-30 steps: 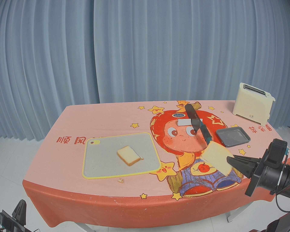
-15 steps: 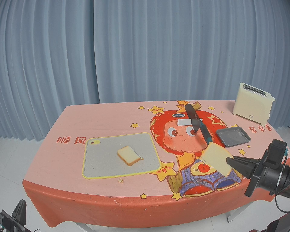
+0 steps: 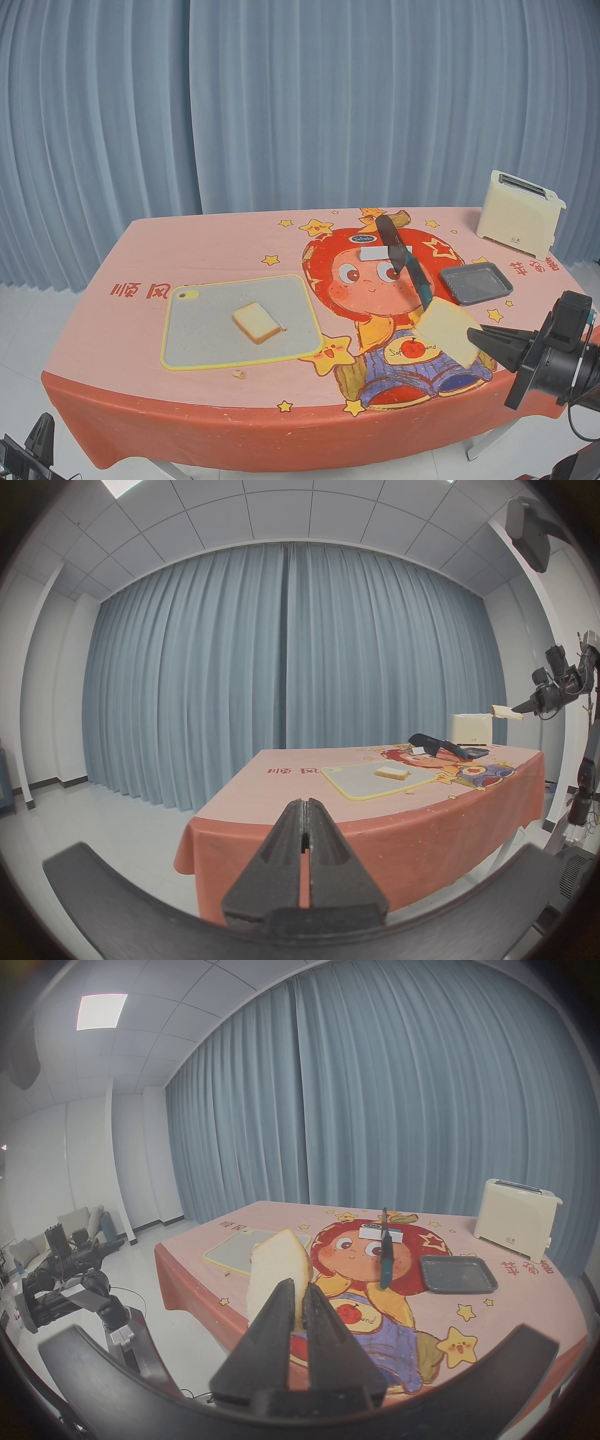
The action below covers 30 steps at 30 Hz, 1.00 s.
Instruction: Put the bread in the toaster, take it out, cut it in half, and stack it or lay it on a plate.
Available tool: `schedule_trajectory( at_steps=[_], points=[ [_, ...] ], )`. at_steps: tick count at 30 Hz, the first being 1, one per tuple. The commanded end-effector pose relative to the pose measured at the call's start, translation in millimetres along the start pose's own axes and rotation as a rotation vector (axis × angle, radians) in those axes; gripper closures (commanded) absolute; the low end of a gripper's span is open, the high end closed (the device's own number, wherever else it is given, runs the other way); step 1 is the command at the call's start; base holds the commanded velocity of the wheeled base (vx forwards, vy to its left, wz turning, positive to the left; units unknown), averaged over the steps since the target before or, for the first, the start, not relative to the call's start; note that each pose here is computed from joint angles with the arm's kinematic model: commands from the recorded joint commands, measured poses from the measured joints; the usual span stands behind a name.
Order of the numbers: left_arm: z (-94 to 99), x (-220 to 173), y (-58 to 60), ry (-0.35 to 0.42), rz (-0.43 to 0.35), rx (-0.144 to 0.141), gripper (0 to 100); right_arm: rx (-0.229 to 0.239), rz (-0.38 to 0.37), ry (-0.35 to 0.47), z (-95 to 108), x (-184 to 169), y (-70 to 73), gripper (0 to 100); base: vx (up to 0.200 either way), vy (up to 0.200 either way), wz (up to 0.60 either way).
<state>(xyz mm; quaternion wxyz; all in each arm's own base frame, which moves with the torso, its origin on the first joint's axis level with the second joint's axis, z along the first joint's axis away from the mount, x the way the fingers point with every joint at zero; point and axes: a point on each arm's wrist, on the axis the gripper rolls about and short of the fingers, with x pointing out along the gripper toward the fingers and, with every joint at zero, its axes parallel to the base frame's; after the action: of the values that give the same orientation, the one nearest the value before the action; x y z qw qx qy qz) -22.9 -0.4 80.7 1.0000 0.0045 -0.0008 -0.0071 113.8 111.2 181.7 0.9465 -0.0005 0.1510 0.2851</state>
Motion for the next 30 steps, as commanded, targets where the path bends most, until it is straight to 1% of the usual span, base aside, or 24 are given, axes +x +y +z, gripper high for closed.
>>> schedule_trajectory(
  at_steps=[1, 5, 9, 12, 19, 22, 25, 30],
  points=[
    [-5.3, 0.1, 0.0, 0.001, 0.000, 0.000, 100, 0.001, -0.004, -0.002, 1.0, 0.7, -0.3, 100, 0.000, -0.200, 0.00],
    [-5.3, 0.1, 0.0, 0.001, 0.000, -0.001, 100, 0.005, -0.011, -0.012, 3.5, 0.8, -0.4, 100, 0.000, -0.200, 0.00],
    [-5.3, 0.1, 0.0, 0.001, 0.000, 0.000, 100, 0.007, -0.058, -0.010, 4.8, 5.5, -0.1, 100, 0.000, -0.200, 0.00],
    [-5.3, 0.1, 0.0, 0.001, 0.000, -0.001, 100, 0.008, -0.078, -0.010, 5.6, 8.0, -0.2, 100, 0.000, 0.000, 0.00],
    [-5.3, 0.1, 0.0, 0.001, 0.000, 0.002, 100, 0.012, -0.080, -0.018, 9.3, 9.6, 0.1, 100, 0.000, 0.000, 0.00],
    [-5.3, 0.1, 0.0, 0.001, 0.000, 0.002, 100, 0.014, -0.085, -0.006, 7.5, 11.7, -0.5, 100, 0.000, 0.000, 0.00],
    [-5.3, 0.1, 0.0, 0.001, 0.000, 0.002, 100, 0.018, -0.110, 0.013, 4.0, 14.2, -4.8, 100, 0.000, 0.000, 0.00],
    [-5.3, 0.1, 0.0, 0.001, 0.000, 0.002, 100, 0.023, -0.117, 0.003, 5.7, 13.4, -5.9, 100, 0.000, 0.000, 0.00]
  ],
)
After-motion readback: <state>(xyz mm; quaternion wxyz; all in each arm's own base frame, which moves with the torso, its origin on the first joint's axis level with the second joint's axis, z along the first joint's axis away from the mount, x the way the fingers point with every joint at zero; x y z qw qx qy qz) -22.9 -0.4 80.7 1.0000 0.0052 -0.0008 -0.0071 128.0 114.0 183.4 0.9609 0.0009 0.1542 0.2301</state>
